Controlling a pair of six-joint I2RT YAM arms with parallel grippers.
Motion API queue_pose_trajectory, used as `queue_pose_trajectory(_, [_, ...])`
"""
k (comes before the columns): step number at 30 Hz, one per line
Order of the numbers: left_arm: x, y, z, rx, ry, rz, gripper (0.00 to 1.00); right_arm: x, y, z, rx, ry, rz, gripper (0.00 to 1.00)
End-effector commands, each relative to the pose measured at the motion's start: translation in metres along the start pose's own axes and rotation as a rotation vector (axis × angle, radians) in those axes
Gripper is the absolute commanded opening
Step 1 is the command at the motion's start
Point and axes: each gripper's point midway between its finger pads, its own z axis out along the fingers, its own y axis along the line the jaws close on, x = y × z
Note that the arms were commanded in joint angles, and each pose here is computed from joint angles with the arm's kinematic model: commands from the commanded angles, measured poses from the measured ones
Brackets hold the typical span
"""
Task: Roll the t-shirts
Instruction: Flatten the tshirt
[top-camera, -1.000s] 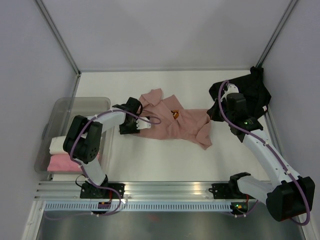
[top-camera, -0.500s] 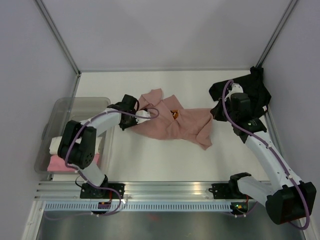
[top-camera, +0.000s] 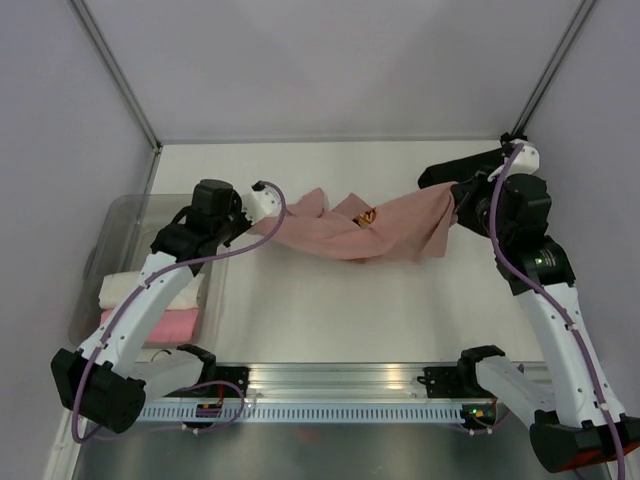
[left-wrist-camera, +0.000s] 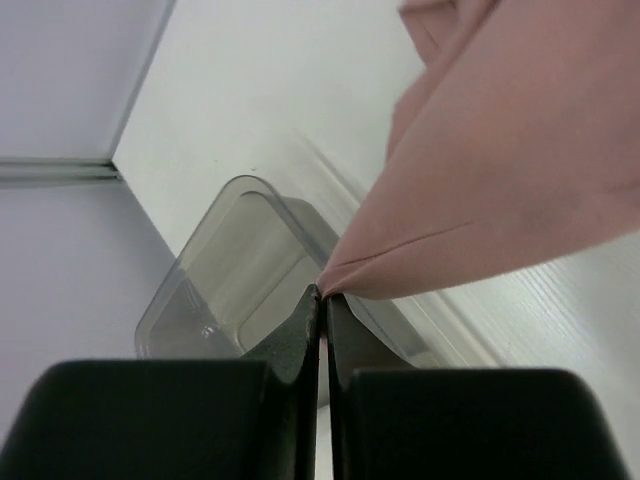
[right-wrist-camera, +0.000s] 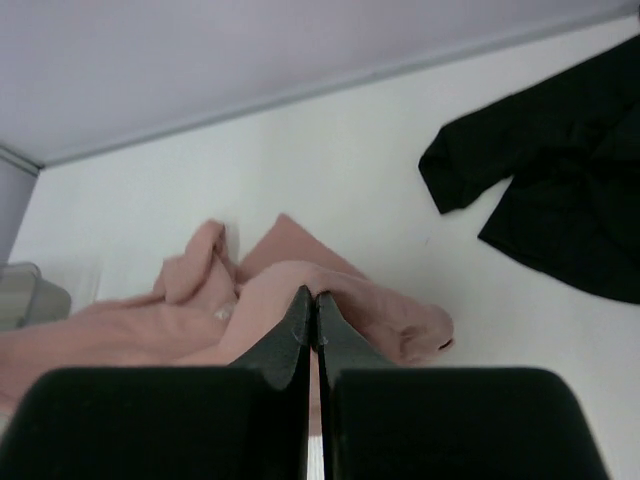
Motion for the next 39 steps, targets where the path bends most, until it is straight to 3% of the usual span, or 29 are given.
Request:
queue_pose_trajectory(1, [-0.026, 0.053, -0.046, -0.191, -0.076, -0.144, 0.02, -0.067, 0.009, -0.027, 0.017, -0.185, 0.033, 0.0])
queue_pose_trajectory(4, [-0.046, 0.083, -0.079, -0.288, -0.153, -0.194, 0.02, -0.091, 0.011, -0.032, 0.038, -0.235, 0.035, 0.0])
queue_pose_trajectory(8, [-0.068, 0.113, -0.094, -0.356, -0.213, -0.207, 0.02, -0.099, 0.015, 0.003, 0.055, -0.198, 0.032, 0.0])
queue_pose_trajectory(14, [-0.096, 0.168, -0.059, -0.393, -0.166, -0.216, 0.02, -0.131, 0.021, 0.064, 0.021, -0.204, 0.073, 0.0])
queue_pose_trajectory(15, [-0.111, 0.192, -0.073, -0.44, -0.2, -0.228, 0.02, -0.144, 0.026, 0.071, -0.008, -0.242, 0.085, 0.0])
queue_pose_trajectory(17, [-0.103, 0.212, -0.044, -0.434, -0.124, -0.256, 0.02, -0.151, 0.034, 0.097, -0.073, -0.235, 0.134, 0.0])
queue_pose_trajectory(18, [-0.118, 0.239, -0.069, -0.501, -0.174, -0.277, 0.02, -0.161, 0.033, 0.107, -0.09, -0.254, 0.153, 0.01])
queue_pose_trajectory(19, [-0.114, 0.25, -0.047, -0.502, -0.132, -0.289, 0.02, -0.181, 0.049, 0.105, -0.161, -0.278, 0.179, 0.01])
queue_pose_trajectory(21, [-0.125, 0.279, -0.07, -0.601, -0.145, -0.318, 0.02, -0.187, 0.053, 0.134, -0.213, -0.256, 0.184, 0.0])
queue_pose_trajectory(22, [-0.125, 0.283, -0.061, -0.609, -0.129, -0.326, 0.02, -0.205, 0.064, 0.139, -0.262, -0.275, 0.194, 0.0])
queue_pose_trajectory(25, [-0.13, 0.298, -0.077, -0.679, -0.146, -0.339, 0.02, -0.256, 0.085, 0.12, -0.354, -0.375, 0.19, 0.0])
queue_pose_trajectory(27, [-0.131, 0.308, -0.087, -0.726, -0.161, -0.342, 0.02, -0.267, 0.093, 0.123, -0.4, -0.378, 0.224, 0.0])
queue_pose_trajectory(30, [-0.143, 0.323, -0.11, -0.797, -0.242, -0.354, 0.02, -0.307, 0.077, 0.1, -0.423, -0.472, 0.244, 0.0])
queue_pose_trajectory(34, [-0.151, 0.33, -0.12, -0.814, -0.289, -0.339, 0.02, -0.313, 0.072, 0.071, -0.386, -0.529, 0.226, 0.0])
queue_pose_trajectory(37, [-0.148, 0.315, -0.111, -0.745, -0.282, -0.308, 0.02, -0.299, 0.059, 0.065, -0.292, -0.492, 0.182, 0.0])
queue_pose_trajectory(38, [-0.147, 0.307, -0.107, -0.711, -0.283, -0.296, 0.02, -0.289, 0.053, 0.065, -0.264, -0.471, 0.187, 0.0])
queue_pose_trajectory(39, [-0.14, 0.283, -0.074, -0.596, -0.262, -0.264, 0.02, -0.279, 0.049, 0.064, -0.247, -0.452, 0.194, 0.0])
